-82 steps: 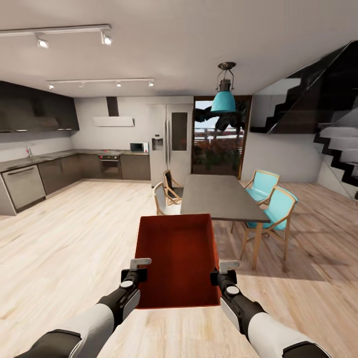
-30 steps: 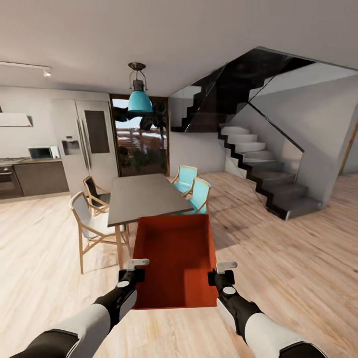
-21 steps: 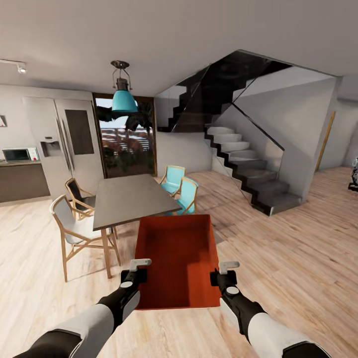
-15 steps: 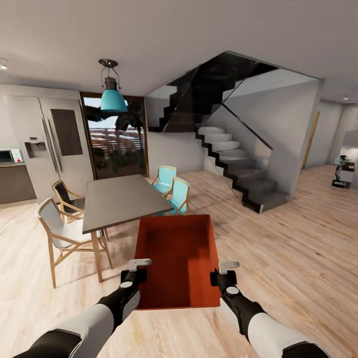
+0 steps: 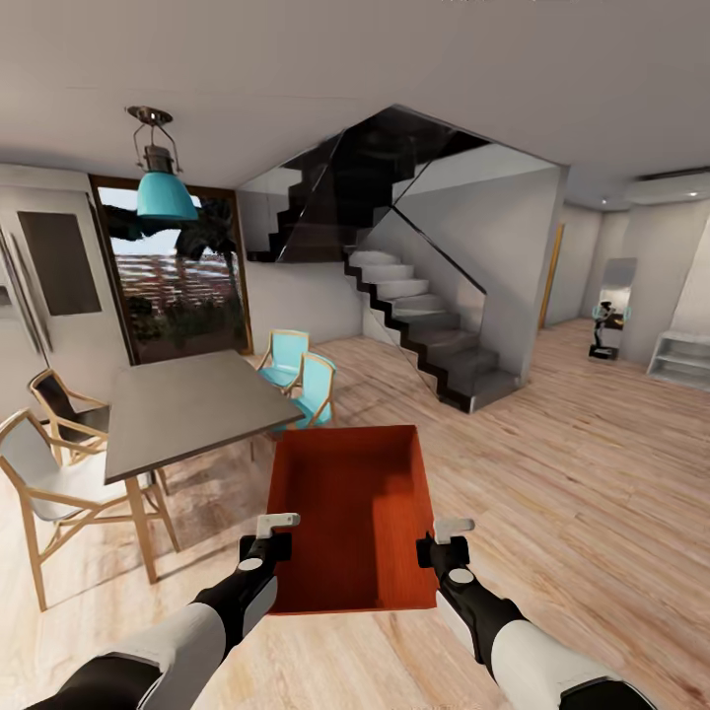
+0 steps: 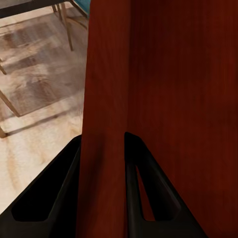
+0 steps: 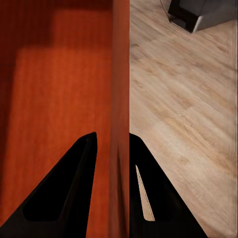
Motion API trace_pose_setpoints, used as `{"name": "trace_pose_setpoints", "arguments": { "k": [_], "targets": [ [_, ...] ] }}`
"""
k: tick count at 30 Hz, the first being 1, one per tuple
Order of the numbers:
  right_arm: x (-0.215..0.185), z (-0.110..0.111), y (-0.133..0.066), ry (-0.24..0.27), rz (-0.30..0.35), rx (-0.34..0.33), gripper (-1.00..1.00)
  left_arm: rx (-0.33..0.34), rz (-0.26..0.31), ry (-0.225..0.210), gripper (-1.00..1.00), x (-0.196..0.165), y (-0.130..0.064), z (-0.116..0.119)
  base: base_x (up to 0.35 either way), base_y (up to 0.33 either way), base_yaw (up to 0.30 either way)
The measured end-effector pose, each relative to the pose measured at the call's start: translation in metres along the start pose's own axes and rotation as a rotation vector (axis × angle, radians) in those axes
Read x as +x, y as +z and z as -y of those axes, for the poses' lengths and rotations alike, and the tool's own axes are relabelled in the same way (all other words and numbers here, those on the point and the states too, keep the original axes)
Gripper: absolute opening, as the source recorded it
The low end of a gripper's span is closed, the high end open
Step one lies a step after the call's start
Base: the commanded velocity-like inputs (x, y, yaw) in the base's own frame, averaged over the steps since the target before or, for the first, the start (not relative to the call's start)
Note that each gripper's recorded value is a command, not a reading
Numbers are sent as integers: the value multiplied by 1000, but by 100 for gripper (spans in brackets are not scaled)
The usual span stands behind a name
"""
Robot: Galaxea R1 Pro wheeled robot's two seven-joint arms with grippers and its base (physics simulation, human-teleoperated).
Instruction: Move the two storage containers from the living room to the garage. In the garage, place one container on the floor and stack the other container on top of it (either order is fine).
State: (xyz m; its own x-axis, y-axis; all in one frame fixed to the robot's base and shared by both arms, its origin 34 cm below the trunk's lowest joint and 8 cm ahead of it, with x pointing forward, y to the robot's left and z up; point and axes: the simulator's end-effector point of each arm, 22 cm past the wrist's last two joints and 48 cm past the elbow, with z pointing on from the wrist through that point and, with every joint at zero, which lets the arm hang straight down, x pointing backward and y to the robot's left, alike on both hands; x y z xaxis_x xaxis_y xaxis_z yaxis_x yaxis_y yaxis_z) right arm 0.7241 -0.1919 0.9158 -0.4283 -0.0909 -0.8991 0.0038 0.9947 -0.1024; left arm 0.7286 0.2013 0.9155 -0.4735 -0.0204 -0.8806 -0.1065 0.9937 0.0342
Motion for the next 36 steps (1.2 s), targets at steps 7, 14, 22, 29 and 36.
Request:
{"name": "trace_pose_setpoints", "arguments": {
  "k": [7, 14, 22, 29, 36],
  "targets": [
    [0, 0, 0, 0, 0, 0, -100, 0, 0, 0, -100, 0, 0, 0, 0, 0, -295],
    [-1, -1, 0, 0, 1, 2, -100, 1, 1, 0, -100, 0, 0, -1, 0, 0, -295],
    [0, -2, 0, 0, 1, 2, -100, 2, 1, 1, -100, -1, 1, -2, 0, 0, -295],
    [0, -1, 0, 0, 1, 2, -100, 2, 2, 0, -100, -1, 0, -1, 0, 0, -295],
    [-1, -1, 0, 1, 1, 2, -100, 2, 2, 1, -100, -1, 0, -1, 0, 0, -295]
  ]
}}
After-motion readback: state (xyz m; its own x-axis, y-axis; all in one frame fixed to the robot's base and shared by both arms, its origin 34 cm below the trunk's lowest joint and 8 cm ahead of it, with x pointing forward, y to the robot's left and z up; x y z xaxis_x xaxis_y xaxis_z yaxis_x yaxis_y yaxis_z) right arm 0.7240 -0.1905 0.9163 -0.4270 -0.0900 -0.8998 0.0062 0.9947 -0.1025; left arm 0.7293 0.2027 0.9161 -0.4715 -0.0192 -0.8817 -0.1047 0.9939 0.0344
